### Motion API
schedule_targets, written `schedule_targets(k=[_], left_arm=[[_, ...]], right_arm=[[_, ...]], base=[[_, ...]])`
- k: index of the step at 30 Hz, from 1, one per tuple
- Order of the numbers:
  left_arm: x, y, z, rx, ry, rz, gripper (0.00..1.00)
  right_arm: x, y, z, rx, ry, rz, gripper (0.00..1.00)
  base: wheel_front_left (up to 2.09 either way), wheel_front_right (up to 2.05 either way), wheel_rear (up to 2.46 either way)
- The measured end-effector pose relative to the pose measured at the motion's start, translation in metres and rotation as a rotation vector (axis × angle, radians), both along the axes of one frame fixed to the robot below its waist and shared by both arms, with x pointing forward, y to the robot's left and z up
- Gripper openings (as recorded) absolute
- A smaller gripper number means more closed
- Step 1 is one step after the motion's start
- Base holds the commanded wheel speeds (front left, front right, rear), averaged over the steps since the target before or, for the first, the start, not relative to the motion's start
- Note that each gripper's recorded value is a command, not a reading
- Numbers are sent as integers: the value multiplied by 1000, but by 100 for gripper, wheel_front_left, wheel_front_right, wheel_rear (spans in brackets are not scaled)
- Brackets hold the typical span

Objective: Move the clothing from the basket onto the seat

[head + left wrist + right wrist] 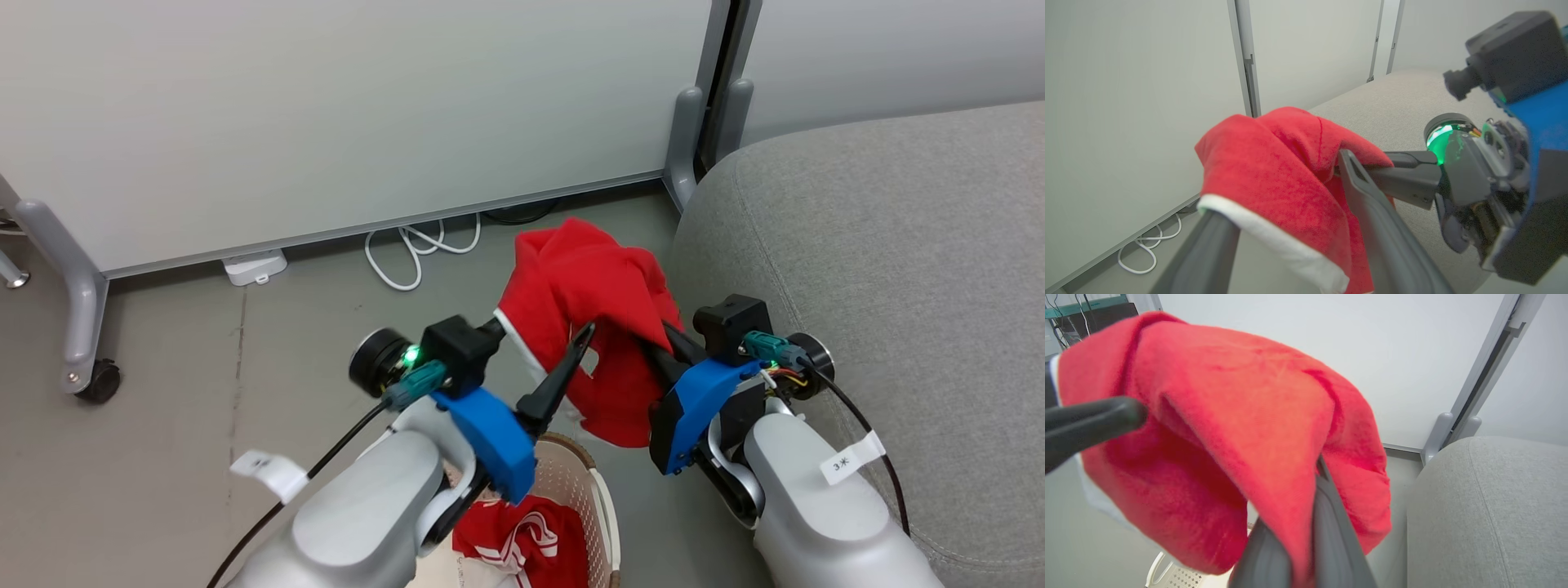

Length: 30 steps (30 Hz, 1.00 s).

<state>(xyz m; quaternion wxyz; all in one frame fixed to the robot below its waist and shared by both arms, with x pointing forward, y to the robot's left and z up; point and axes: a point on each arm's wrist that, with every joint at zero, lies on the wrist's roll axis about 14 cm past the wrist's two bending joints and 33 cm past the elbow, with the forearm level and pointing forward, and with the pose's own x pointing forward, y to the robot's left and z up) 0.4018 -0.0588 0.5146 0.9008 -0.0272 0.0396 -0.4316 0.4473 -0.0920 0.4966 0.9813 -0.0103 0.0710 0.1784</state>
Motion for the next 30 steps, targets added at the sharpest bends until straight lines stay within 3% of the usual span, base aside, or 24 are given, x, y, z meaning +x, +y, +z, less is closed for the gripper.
schedule_targets(k=[11,22,30], left_arm=[[-9,42,4,-120,-19,133,100],[-23,73,-11,-110,-28,233,100],[-24,69,-18,-96,-26,226,100]], right_arm=[[3,-11,9,5,-31,-32,0],[-3,-24,10,6,-32,-70,0],[-11,-42,7,5,-24,-115,0]], base=[[0,0,0],[0,0,0],[0,0,0]])
